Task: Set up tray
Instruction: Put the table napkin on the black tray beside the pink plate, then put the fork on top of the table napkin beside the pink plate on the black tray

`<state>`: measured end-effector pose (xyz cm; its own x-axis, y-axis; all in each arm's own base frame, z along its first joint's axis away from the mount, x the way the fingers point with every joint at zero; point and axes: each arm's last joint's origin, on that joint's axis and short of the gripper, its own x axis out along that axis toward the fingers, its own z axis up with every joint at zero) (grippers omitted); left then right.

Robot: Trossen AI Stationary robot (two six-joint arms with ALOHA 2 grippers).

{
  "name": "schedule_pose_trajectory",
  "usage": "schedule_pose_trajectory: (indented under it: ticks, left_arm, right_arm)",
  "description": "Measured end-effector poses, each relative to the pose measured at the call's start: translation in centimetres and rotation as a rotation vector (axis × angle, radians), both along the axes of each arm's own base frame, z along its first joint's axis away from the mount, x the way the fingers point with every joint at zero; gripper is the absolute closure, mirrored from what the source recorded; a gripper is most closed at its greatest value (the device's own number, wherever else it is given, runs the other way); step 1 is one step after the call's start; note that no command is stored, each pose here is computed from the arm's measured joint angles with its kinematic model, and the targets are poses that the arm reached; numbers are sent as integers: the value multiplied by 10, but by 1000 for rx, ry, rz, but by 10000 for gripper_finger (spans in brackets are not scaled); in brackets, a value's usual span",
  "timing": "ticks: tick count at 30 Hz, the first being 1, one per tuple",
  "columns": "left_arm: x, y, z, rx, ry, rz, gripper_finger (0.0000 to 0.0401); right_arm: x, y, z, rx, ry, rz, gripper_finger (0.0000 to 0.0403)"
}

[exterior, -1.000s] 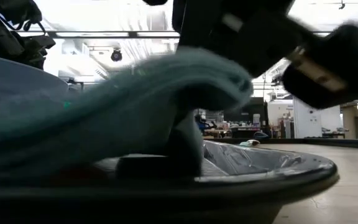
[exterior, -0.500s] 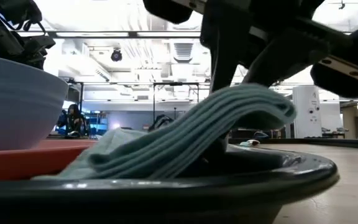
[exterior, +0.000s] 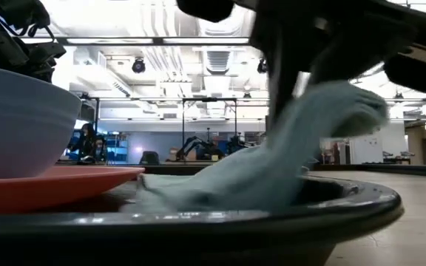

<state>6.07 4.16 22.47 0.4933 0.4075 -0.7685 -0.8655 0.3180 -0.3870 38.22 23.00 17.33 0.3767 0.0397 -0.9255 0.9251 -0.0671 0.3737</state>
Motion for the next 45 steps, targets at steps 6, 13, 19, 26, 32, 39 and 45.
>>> schedule_pose_trajectory:
  ticks: [6,13,19,26,32,39,45]
  left_arm:
    - [0,0,0,0,0,0,315]
    - [0,0,0,0,0,0,315]
    - [0,0,0,3,1,-1,315]
    - [0,0,0,4,0,-2,315]
    - [-2,-1,1,12,-13,-3,315]
    - [-3,-2,5,46,-65,-2,315]
    - [-2,-2,5,41,-77,-10,315]
  right_arm:
    - [11,-7,1,10,-68,-4,390]
    - [20,-9,-6,93,-80,46,380]
    - [24,-4,-15,140,-84,90,325]
    - [13,-8,-9,71,5,88,249]
    - [5,-10,9,1,49,131,206]
    - [16,-57,32,-113,57,202,196]
    - [49,-124,39,-161,-38,277,205]
